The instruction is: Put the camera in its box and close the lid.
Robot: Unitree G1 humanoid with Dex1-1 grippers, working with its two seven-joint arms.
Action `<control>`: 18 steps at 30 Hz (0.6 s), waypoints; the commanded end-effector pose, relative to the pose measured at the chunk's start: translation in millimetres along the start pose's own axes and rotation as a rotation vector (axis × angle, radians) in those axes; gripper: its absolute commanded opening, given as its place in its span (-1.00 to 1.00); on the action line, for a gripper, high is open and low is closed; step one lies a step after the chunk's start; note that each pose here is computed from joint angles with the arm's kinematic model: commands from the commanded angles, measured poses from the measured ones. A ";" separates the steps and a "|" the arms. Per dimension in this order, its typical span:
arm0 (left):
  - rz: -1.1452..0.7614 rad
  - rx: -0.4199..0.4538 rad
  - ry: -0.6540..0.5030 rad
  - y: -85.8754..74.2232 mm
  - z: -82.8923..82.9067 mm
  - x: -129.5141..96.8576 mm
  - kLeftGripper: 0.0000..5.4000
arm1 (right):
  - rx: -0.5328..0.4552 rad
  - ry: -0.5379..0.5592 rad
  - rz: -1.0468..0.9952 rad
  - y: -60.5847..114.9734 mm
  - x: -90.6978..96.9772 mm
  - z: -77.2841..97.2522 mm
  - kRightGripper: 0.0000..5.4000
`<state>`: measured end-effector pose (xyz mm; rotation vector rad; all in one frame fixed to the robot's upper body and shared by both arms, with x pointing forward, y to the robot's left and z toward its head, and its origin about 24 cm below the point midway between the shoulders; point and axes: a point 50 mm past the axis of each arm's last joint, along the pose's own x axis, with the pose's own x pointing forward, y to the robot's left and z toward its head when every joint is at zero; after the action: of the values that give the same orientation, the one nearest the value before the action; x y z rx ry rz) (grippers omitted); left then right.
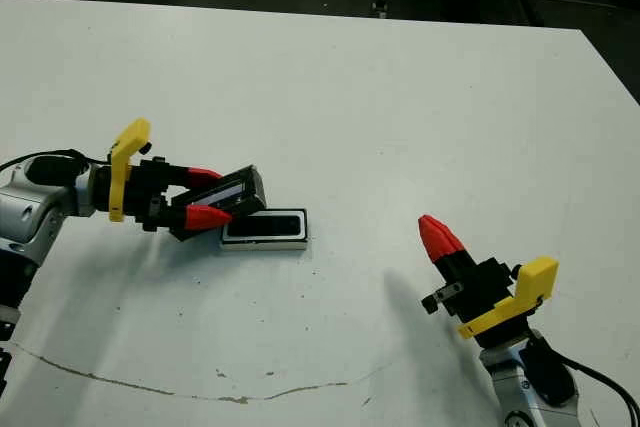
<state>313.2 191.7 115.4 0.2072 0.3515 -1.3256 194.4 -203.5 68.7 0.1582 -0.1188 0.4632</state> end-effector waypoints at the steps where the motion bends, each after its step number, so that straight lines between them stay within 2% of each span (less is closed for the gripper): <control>1: 0.000 -0.011 0.021 0.9 -2.6 3.0 0.17 | -0.012 0.018 -0.004 -2.6 -2.2 1.0 -1.00; 9: -0.051 -0.067 0.015 1.3 -6.9 4.9 0.17 | -0.005 0.021 -0.004 -2.2 -0.9 0.5 -1.00; 18: -0.156 -0.037 -0.022 -0.6 -9.1 9.1 0.17 | 0.000 0.014 -0.005 -3.5 -0.7 -0.2 -1.00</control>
<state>313.0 190.0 105.8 0.1383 0.3747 -1.4398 196.5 -203.1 69.7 0.1591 -0.1209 0.4679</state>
